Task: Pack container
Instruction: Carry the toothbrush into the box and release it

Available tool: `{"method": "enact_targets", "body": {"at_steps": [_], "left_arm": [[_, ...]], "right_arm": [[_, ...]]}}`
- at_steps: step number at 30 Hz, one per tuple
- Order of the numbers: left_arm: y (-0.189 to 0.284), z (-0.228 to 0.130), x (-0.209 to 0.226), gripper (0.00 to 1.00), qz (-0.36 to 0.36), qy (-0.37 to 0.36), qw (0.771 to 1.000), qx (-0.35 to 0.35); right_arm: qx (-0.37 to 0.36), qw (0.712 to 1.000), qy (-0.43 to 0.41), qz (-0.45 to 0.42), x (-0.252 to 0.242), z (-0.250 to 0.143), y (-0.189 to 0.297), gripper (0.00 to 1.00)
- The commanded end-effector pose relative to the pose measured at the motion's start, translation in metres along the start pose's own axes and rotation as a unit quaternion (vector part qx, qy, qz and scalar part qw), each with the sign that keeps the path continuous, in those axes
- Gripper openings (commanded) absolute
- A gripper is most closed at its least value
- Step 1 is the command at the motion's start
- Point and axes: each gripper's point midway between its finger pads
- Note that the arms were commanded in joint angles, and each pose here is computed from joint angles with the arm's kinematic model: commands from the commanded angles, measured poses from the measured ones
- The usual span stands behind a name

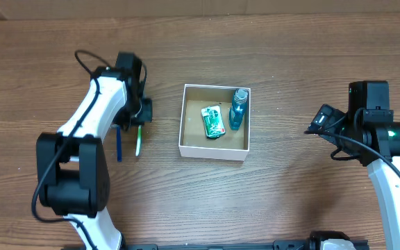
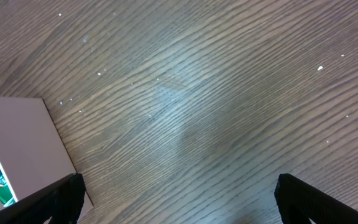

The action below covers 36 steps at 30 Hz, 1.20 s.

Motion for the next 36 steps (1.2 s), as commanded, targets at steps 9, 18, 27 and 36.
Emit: {"method": "enact_targets", "body": {"at_steps": [9,18,27,36], "left_arm": [[0.153,-0.005,-0.165,0.04,-0.117,-0.136,0.964,-0.196],[0.063,-0.012,-0.182,0.04,-0.061,-0.234,0.964,-0.107],[0.060,-0.026,-0.177,0.75,-0.048,-0.241,0.966,-0.080],[0.194,0.005,-0.086,1.00,0.023,-0.042,0.967,-0.249]], "right_arm": [[-0.006,1.000,0.000,0.004,0.001,0.002,0.002,1.00],[-0.004,1.000,0.000,0.004,0.000,0.001,0.002,1.00],[-0.006,1.000,0.000,0.004,0.001,0.002,0.002,1.00],[-0.009,1.000,0.001,0.006,0.001,0.004,0.002,1.00]]}}
Point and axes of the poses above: each gripper's point midway between its finger pads, its own y axis back along the fingers, its own x axis along the line the jaws close on, z = x × y, and after that the axes turned 6 degrees about y, right-handed
